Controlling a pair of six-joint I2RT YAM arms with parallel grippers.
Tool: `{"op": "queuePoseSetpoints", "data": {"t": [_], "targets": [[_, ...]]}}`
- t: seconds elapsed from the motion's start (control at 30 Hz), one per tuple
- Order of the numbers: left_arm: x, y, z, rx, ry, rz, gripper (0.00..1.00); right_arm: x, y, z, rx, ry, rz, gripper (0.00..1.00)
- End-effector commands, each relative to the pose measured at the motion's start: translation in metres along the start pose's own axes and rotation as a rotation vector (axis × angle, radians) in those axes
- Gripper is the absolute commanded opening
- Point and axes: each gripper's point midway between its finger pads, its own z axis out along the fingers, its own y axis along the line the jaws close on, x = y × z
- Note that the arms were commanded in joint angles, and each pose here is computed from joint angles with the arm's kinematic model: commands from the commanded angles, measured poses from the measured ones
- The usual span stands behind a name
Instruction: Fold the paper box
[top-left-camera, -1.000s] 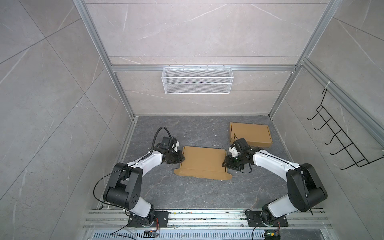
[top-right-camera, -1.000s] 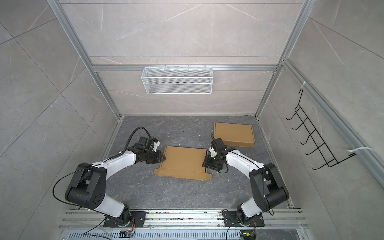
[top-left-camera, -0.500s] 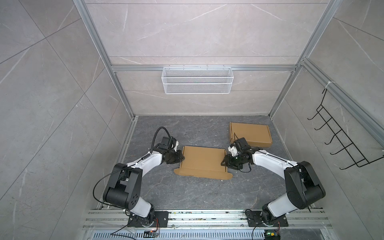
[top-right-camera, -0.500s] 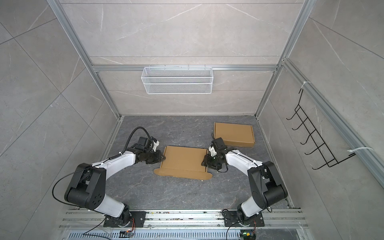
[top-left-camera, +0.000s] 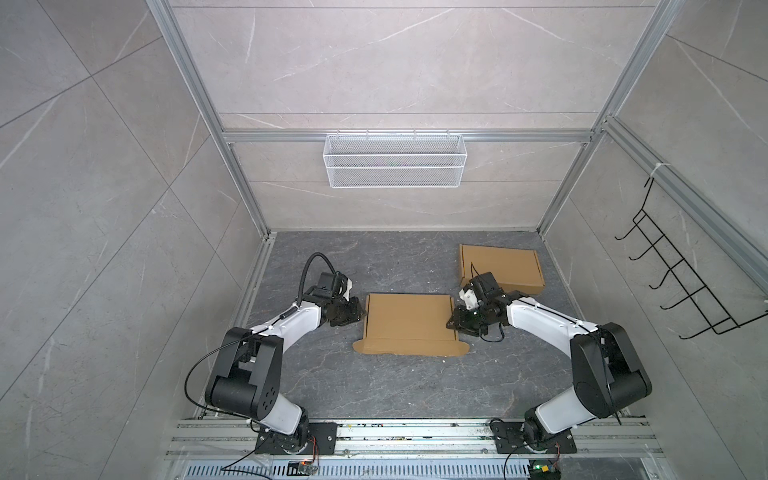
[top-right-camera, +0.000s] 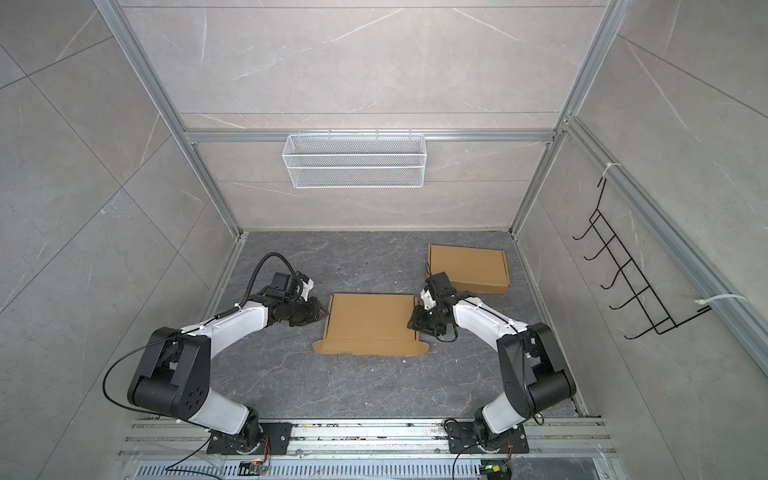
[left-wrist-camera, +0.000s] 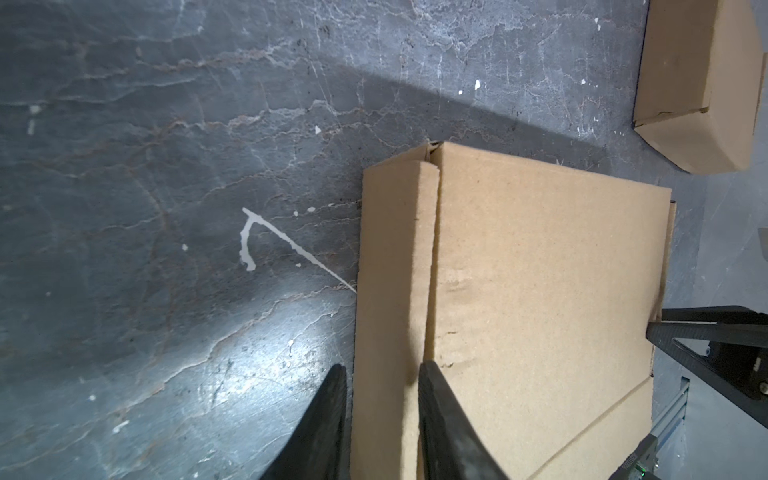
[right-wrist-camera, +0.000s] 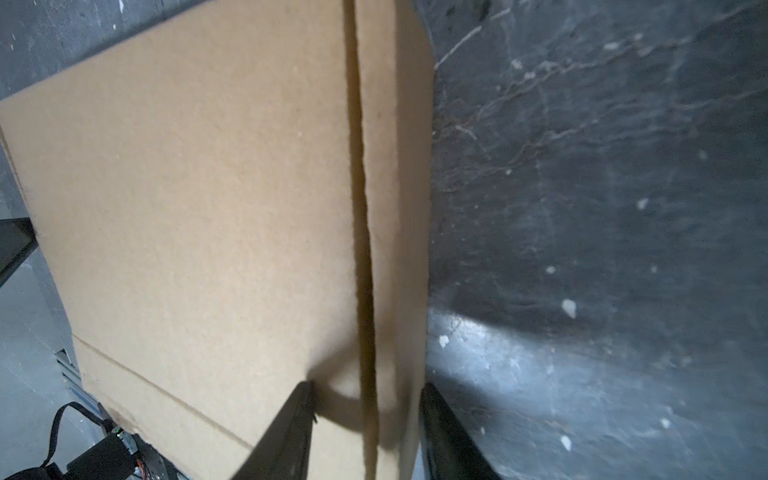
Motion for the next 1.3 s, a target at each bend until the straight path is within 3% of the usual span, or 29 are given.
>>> {"op": "queuePoseSetpoints", "data": {"t": [0.0,0.17,0.37,0.57,0.7,0.83,1.0,1.27], "targets": [[-0.005,-0.009,0.001,0.046,-0.012,-0.003,0.30,-0.003,-0.002,-0.005,0.025,-0.015,-0.008,0.38],[0.005,-0.014,0.015,0.075,0.018,-0.010,0.27,0.000,0.001,0.001,0.009,-0.002,-0.004,0.27],[0.006,-0.018,0.015,0.074,0.018,0.001,0.25,0.001,0.002,0.003,0.005,0.009,-0.007,0.25],[-0.010,-0.015,-0.015,0.041,-0.042,0.017,0.29,-0.008,0.017,-0.010,-0.064,-0.001,-0.038,0.42],[-0.022,-0.012,-0.025,0.035,-0.097,0.026,0.42,-0.019,0.029,-0.022,-0.161,-0.023,-0.047,0.56],[-0.029,-0.023,-0.015,0.125,-0.137,0.035,0.54,-0.029,0.020,-0.025,-0.219,-0.046,-0.007,0.65],[-0.036,-0.027,-0.001,0.196,-0.178,0.033,0.58,-0.035,0.013,-0.028,-0.260,-0.070,0.035,0.70],[-0.023,-0.019,0.015,0.220,-0.158,0.044,0.55,-0.029,0.008,-0.021,-0.259,-0.049,0.041,0.71]]}}
